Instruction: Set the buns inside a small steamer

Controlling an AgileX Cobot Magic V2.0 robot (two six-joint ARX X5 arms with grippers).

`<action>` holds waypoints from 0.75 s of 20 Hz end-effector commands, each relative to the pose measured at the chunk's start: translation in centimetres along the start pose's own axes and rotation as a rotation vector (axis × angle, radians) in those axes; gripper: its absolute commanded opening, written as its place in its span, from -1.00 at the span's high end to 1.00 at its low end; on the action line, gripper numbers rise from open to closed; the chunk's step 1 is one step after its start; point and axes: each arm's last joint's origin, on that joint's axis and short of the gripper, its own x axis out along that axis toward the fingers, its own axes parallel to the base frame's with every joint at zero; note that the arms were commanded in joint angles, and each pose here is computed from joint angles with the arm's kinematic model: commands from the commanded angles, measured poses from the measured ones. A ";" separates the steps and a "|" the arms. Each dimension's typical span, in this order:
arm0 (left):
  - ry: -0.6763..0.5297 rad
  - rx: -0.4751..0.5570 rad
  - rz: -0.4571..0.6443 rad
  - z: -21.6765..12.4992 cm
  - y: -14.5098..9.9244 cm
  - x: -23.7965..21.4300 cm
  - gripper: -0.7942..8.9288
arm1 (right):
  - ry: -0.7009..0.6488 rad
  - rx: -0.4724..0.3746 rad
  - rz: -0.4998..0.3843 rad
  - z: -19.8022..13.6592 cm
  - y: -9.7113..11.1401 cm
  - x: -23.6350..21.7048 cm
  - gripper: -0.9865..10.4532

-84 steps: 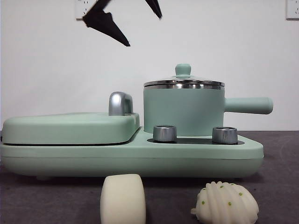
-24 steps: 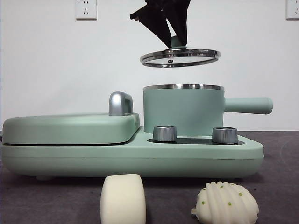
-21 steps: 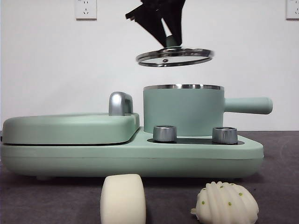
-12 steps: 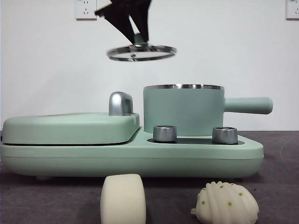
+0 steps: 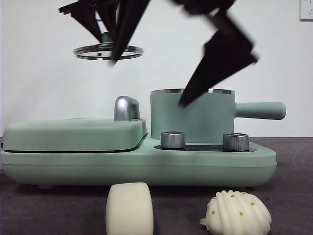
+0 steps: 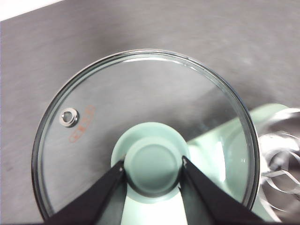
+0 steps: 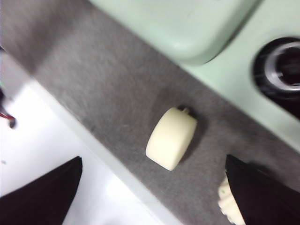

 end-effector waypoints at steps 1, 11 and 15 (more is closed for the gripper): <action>-0.020 -0.034 0.005 0.0 0.9 -1.4 0.59 | 0.069 -0.016 -0.045 0.2 1.1 2.9 -0.02; -0.023 -0.079 0.041 -0.2 3.2 -1.7 0.59 | 0.239 -0.076 -0.164 -0.6 0.8 10.5 0.23; -0.023 -0.079 0.041 -0.2 3.2 -1.7 0.59 | 0.219 -0.085 -0.154 -0.5 1.0 10.8 0.61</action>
